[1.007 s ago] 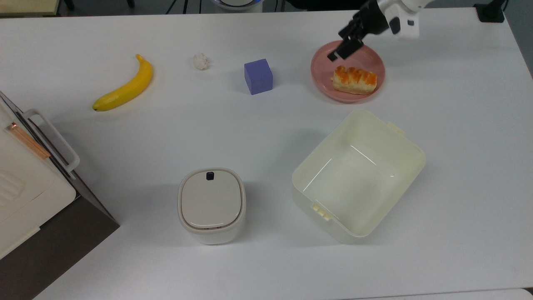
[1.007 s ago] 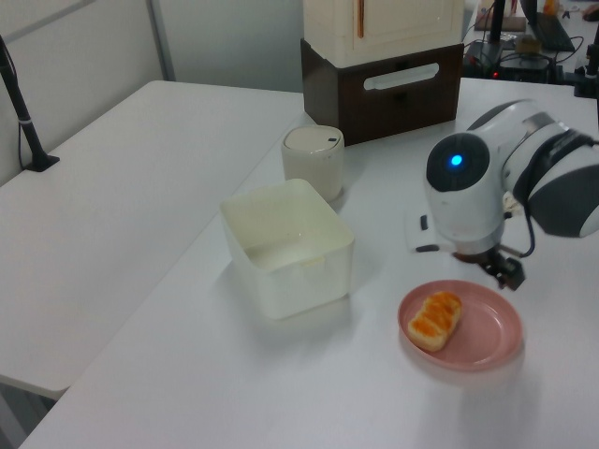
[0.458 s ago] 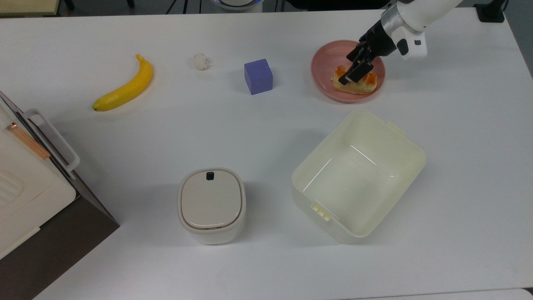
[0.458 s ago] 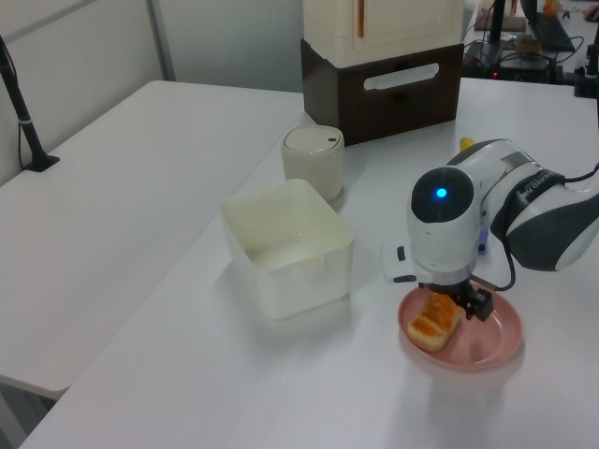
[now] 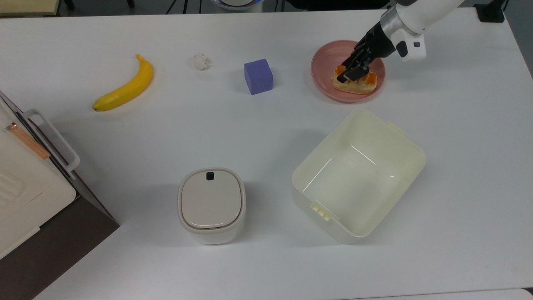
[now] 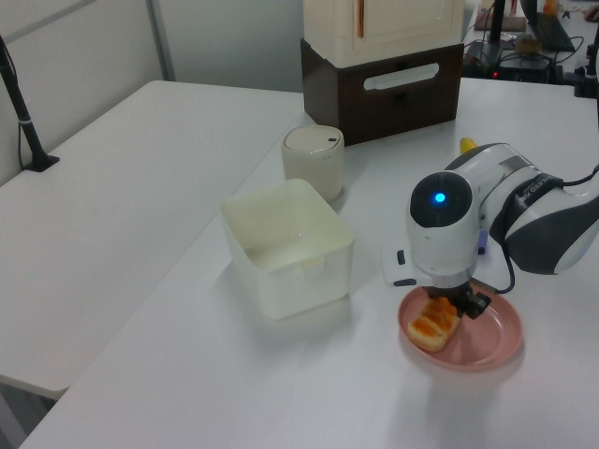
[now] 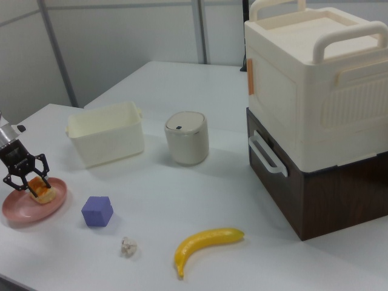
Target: Put the bread on the table
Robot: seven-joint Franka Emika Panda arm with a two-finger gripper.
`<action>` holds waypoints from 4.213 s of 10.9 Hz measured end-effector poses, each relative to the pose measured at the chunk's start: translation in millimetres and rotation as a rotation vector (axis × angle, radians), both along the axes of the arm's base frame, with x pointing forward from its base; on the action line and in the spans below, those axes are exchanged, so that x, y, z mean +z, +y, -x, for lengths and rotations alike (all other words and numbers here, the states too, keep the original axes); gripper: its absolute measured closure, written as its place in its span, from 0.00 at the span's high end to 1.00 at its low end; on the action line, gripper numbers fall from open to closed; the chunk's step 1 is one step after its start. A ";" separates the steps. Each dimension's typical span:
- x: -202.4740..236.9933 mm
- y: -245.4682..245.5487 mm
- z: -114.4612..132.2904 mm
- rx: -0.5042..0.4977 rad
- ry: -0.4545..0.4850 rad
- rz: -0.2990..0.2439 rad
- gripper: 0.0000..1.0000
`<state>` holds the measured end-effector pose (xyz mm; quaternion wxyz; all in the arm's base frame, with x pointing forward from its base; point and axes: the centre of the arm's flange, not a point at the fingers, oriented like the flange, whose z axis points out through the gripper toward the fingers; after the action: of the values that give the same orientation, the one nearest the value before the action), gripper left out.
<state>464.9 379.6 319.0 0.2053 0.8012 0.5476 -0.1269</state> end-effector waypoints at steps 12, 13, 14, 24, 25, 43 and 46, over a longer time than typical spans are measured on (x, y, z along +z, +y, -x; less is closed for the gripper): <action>136.4 -74.4 -27.1 -0.102 -0.007 -0.062 0.05; 136.3 -113.1 -49.1 -0.173 -0.009 -0.056 0.05; 137.0 -161.0 -72.2 -0.259 -0.018 -0.053 0.04; 124.3 -355.0 -118.3 -0.638 -0.017 -0.079 0.48; 128.5 -357.9 -119.8 -0.652 -0.022 -0.095 0.50; 299.1 -404.8 -118.7 -1.250 -0.426 -0.438 1.00; 294.4 -400.3 -118.9 -1.244 -0.417 -0.434 1.00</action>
<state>583.8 -20.7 613.5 0.0303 0.9970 -0.0520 0.0481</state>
